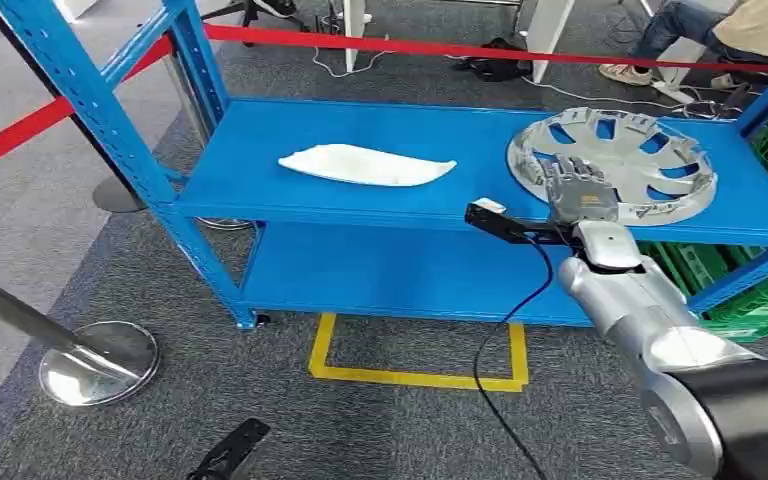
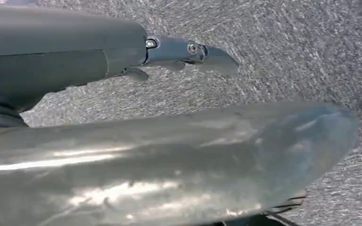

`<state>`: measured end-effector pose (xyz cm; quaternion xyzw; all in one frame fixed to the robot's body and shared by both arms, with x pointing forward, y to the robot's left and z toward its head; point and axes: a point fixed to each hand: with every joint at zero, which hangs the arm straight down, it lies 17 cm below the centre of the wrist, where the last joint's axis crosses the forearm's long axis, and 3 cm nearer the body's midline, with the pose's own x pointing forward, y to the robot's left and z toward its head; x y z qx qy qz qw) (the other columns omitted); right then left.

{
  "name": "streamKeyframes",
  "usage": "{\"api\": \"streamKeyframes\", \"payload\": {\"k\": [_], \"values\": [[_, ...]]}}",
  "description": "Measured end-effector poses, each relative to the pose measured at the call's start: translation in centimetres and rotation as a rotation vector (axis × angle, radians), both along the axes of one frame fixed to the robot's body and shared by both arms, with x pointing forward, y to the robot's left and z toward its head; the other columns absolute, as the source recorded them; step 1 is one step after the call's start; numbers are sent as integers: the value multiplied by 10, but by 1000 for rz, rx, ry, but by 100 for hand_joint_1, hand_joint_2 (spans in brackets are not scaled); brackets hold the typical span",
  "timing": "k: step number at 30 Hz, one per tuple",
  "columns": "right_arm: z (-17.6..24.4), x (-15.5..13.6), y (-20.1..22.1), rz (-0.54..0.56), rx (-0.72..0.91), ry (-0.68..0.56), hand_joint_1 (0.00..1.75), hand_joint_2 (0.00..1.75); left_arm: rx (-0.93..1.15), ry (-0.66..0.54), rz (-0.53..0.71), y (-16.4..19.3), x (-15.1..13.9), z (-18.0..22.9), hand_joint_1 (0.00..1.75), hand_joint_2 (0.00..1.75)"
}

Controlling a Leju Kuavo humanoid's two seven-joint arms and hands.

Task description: Take the parts from the cabinet and place them on the table.

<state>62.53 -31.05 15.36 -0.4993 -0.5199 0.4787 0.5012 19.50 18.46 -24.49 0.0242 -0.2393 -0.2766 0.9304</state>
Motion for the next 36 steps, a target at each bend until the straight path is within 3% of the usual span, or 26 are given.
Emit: {"api": "streamKeyframes", "payload": {"k": [28, 36], "values": [[2, 3, 20, 64, -34, 21, 0, 175, -6, 0, -18, -3, 1, 1, 0, 0], [1, 8, 8, 3, -68, 82, 0, 175, -4, -1, -35, -5, 1, 1, 0, 0]]}}
